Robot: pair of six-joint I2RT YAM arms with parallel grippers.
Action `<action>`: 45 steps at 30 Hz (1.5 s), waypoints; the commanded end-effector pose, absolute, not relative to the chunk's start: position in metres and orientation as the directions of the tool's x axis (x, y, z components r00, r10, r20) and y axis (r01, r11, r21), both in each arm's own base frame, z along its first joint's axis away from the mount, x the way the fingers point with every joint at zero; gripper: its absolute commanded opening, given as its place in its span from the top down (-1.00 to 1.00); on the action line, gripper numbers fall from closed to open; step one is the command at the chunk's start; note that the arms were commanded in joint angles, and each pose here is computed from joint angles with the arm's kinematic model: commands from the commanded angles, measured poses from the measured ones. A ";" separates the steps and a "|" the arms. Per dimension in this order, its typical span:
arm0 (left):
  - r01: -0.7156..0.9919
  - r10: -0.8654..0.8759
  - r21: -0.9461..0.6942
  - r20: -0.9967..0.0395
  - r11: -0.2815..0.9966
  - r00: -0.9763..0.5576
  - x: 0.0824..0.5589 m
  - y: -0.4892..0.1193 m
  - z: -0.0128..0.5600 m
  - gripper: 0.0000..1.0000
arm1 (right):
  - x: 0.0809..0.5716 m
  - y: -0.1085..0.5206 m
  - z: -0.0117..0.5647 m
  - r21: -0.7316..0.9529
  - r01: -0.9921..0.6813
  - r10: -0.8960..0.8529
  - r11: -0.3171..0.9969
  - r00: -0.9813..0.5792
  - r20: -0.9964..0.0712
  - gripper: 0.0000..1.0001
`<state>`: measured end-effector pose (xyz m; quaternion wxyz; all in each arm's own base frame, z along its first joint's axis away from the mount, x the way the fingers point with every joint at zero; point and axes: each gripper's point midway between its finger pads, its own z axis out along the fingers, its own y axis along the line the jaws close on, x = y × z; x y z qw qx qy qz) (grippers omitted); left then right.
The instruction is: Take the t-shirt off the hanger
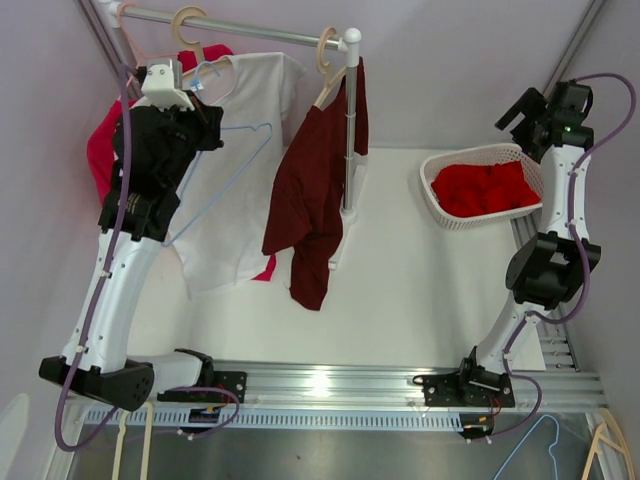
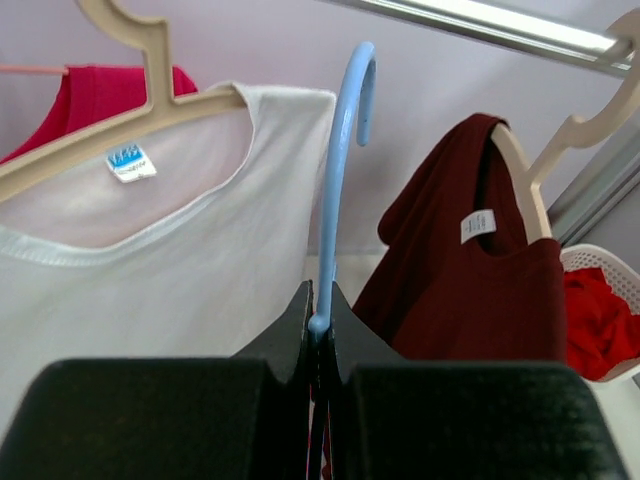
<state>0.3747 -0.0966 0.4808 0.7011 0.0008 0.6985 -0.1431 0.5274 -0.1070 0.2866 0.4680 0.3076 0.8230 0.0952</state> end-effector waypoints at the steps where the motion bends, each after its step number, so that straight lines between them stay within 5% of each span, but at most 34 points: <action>1: 0.285 -0.180 -0.142 -0.977 0.948 0.115 0.375 -0.105 0.515 0.99 | 0.518 -0.109 0.360 0.406 0.379 0.517 0.832 -0.262 -0.815 -0.99; 9: 0.313 -0.182 -0.118 -0.966 0.942 0.184 0.380 -0.110 0.539 0.99 | 0.484 -0.070 0.414 0.431 0.235 0.476 0.871 -0.195 -0.857 -0.99; 22: 0.273 -0.180 -0.136 -0.973 0.952 0.144 0.461 -0.123 0.545 0.99 | 0.422 -0.005 0.455 0.406 0.076 0.412 0.911 -0.110 -0.904 -0.99; 45: 0.219 -0.173 -0.152 -0.982 0.964 0.080 0.509 -0.127 0.513 0.99 | 0.389 0.021 0.433 0.369 0.024 0.368 0.929 -0.160 -0.916 -0.99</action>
